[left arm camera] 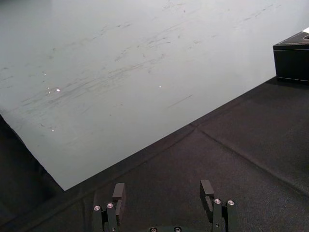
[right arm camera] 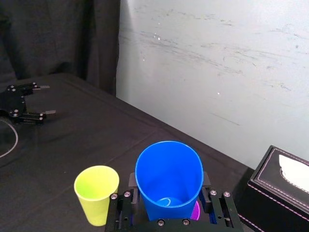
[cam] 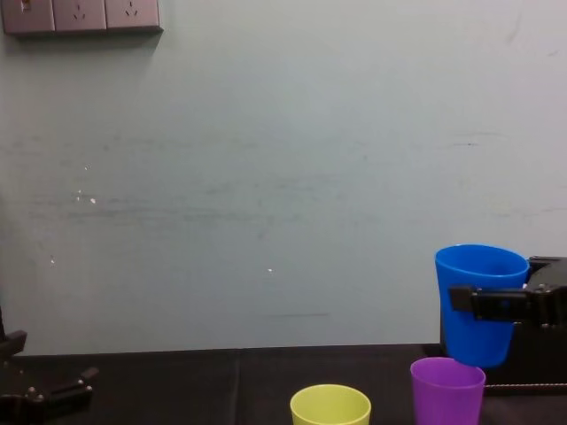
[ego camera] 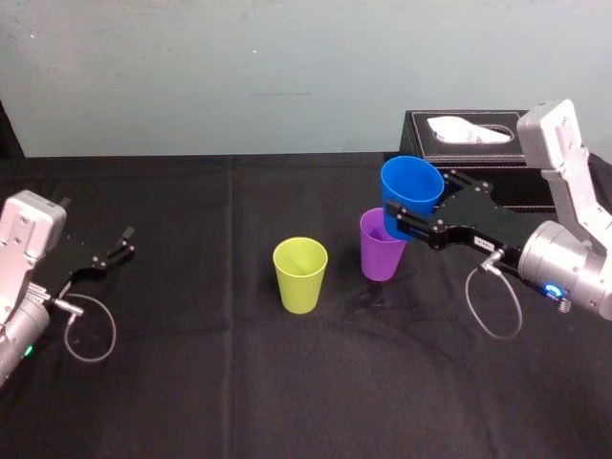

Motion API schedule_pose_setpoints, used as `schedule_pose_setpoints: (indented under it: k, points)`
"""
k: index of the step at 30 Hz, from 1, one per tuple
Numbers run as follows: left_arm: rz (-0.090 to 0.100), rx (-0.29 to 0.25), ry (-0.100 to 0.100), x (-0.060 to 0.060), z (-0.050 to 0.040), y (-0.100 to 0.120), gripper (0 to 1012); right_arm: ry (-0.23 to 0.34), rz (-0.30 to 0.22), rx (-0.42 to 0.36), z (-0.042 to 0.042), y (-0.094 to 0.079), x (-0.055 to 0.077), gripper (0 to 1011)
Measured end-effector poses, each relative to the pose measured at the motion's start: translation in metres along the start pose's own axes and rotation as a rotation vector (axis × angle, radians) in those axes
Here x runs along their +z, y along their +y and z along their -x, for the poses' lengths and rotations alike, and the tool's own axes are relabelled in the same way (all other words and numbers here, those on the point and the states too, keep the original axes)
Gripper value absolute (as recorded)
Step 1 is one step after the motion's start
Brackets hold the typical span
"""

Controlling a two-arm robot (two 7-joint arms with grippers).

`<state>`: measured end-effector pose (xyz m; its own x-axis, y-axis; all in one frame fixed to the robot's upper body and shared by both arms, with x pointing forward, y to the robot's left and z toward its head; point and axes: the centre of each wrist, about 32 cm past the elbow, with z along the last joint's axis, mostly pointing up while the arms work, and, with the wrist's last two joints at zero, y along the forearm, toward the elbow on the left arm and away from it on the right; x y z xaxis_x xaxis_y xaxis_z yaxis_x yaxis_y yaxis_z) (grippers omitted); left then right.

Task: Stack the three plastic cups sequentially using one hand.

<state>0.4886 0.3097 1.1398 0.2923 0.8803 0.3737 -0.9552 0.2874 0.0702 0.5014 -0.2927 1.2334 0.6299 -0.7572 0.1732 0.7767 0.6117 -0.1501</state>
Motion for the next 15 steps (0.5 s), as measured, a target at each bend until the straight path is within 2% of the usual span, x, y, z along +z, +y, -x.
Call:
schedule_pose_setpoints:
  k: [15]
  points:
    - [0.000, 0.000, 0.000, 0.000, 0.0000, 0.000, 1010, 0.008, 0.015, -0.006, -0.0045, 0.022, -0.002, 724]
